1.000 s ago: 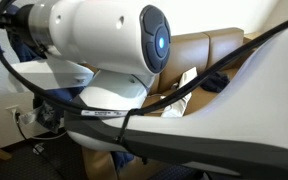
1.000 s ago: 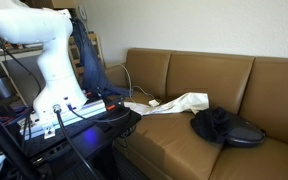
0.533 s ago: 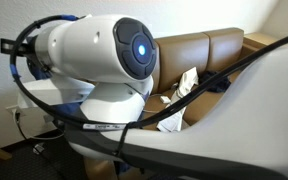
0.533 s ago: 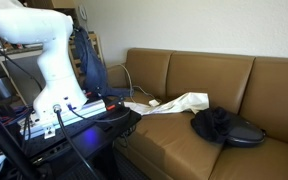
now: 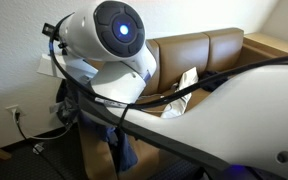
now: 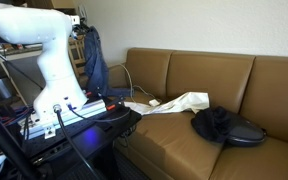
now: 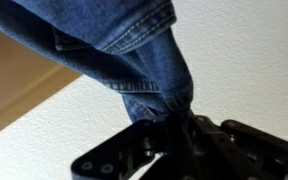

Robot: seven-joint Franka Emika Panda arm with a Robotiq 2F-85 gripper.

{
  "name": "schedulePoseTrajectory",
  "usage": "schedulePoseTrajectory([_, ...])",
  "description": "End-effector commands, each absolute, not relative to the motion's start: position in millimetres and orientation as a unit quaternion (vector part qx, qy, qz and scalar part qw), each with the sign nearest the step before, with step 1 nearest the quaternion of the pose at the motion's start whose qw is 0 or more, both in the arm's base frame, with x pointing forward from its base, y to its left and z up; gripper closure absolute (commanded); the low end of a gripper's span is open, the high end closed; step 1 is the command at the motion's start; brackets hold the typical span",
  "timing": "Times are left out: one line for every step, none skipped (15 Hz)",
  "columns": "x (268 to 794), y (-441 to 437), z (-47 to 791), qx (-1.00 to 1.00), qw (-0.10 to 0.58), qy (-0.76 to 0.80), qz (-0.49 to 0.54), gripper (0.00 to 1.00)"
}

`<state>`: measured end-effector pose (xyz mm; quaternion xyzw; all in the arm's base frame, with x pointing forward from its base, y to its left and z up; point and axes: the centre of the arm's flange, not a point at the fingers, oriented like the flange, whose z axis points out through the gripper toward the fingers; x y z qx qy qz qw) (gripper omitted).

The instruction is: Place the blue jeans on the left armrest of the sofa

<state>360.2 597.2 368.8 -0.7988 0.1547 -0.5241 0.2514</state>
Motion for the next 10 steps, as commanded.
schedulePoseTrajectory([357,595,370,-0.784,0.227,0.193,-0.544,0.98])
schedulePoseTrajectory([359,594,368,-0.784,0.229,0.204,-0.539,0.98])
schedulePoseTrajectory([364,595,364,-0.79,0.237,0.187,-0.534,0.98])
schedulePoseTrajectory([364,596,361,-0.789,0.235,0.188,-0.535,0.93])
schedulePoseTrajectory([363,597,359,-0.789,0.233,0.188,-0.536,0.93])
schedulePoseTrajectory([363,597,359,-0.79,0.233,0.187,-0.536,0.93])
schedulePoseTrajectory([351,635,346,-0.798,0.246,0.177,-0.521,0.98])
schedulePoseTrajectory([349,646,341,-0.802,0.26,0.168,-0.51,0.98])
schedulePoseTrajectory([342,656,336,-0.804,0.28,0.16,-0.5,0.98])
schedulePoseTrajectory([334,666,332,-0.805,0.29,0.153,-0.495,0.98])
